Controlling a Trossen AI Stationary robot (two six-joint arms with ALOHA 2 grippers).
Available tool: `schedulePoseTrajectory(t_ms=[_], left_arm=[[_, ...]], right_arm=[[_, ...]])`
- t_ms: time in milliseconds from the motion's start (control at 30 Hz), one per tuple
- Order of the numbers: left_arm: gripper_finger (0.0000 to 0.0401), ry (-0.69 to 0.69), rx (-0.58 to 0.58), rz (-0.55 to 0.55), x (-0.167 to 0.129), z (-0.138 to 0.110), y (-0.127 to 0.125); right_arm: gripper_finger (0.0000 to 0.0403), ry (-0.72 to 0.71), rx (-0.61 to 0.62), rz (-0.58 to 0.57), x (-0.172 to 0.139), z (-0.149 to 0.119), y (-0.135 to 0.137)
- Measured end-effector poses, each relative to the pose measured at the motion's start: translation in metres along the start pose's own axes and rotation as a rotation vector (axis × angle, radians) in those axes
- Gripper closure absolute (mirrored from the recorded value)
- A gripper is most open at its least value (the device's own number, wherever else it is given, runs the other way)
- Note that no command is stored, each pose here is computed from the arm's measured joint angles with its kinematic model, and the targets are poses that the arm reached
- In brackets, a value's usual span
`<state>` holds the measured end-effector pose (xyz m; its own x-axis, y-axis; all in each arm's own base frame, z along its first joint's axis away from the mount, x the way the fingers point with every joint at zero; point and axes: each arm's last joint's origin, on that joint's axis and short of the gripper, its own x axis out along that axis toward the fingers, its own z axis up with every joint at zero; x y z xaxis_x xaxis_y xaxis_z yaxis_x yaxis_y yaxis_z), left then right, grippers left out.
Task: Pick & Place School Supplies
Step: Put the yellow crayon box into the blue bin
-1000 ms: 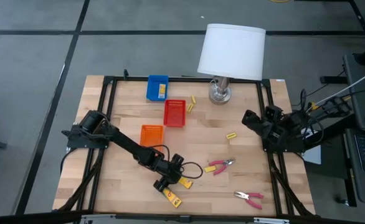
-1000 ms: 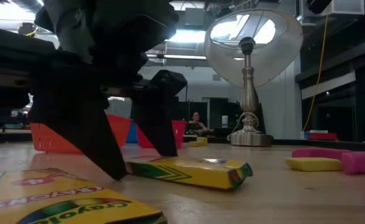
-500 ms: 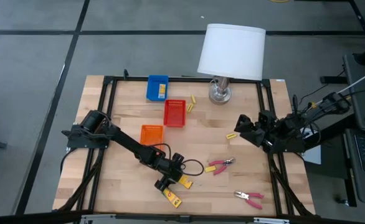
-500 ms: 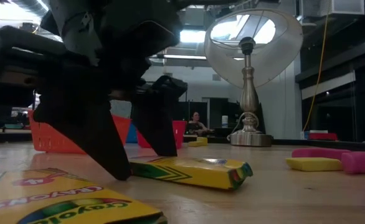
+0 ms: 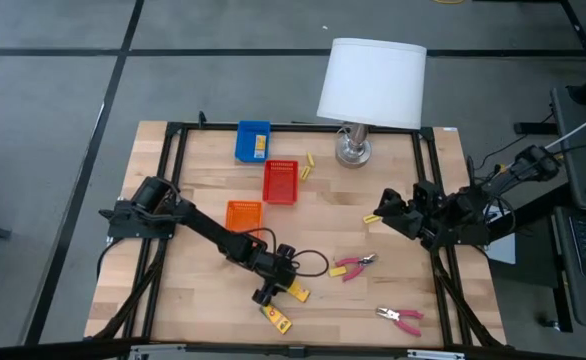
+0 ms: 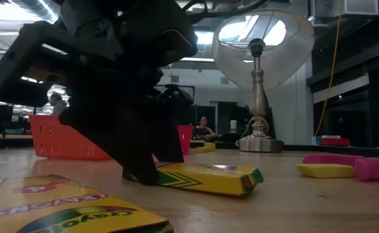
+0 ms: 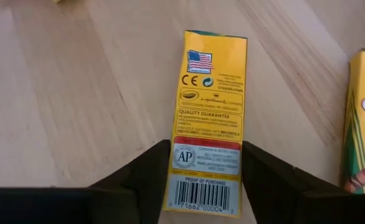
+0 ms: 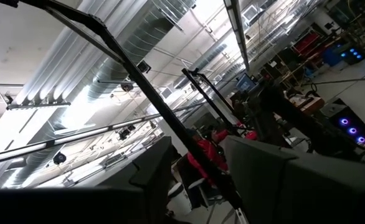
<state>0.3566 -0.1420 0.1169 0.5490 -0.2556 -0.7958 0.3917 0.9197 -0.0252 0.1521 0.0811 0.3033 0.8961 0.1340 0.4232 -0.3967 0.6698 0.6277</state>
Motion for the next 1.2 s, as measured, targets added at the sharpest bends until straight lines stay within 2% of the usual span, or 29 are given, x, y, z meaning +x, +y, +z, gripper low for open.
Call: schedulePoseTrajectory(t_ms=[200,467,633,767,867,967,1100,1200], left_arm=[[0.0233,-0.038,-0.109,0.009,-0.002,0.004,0.007],[0.0229,-0.128,-0.295,0.151,-0.014,0.013,0.029],[0.0228,-0.250,-0.408,0.327,-0.048,0.028,0.053],[0.0228,-0.255,-0.519,0.520,-0.086,0.028,0.075],[0.0228,-0.240,-0.689,0.711,-0.120,0.019,0.093],[0.0228,-0.297,-0.907,0.888,-0.154,0.008,0.106],[0.0228,-0.385,-1.162,1.056,-0.190,-0.009,0.120],[0.0228,-0.441,-1.341,1.141,-0.210,-0.023,0.136]], right_arm=[[0.0247,-0.003,0.011,-0.010,-0.001,-0.001,0.002],[0.0247,-0.012,0.022,-0.034,-0.003,-0.003,0.005],[0.0247,-0.013,0.018,-0.042,-0.004,-0.005,0.007],[0.0247,-0.017,0.011,-0.053,-0.005,-0.006,0.008],[0.0247,-0.022,0.009,-0.058,-0.005,-0.006,0.009],[0.0247,-0.023,-0.007,-0.061,-0.005,-0.006,0.008],[0.0247,-0.032,-0.030,-0.072,-0.005,-0.005,0.008],[0.0247,-0.033,-0.034,-0.074,-0.005,-0.005,0.008]])
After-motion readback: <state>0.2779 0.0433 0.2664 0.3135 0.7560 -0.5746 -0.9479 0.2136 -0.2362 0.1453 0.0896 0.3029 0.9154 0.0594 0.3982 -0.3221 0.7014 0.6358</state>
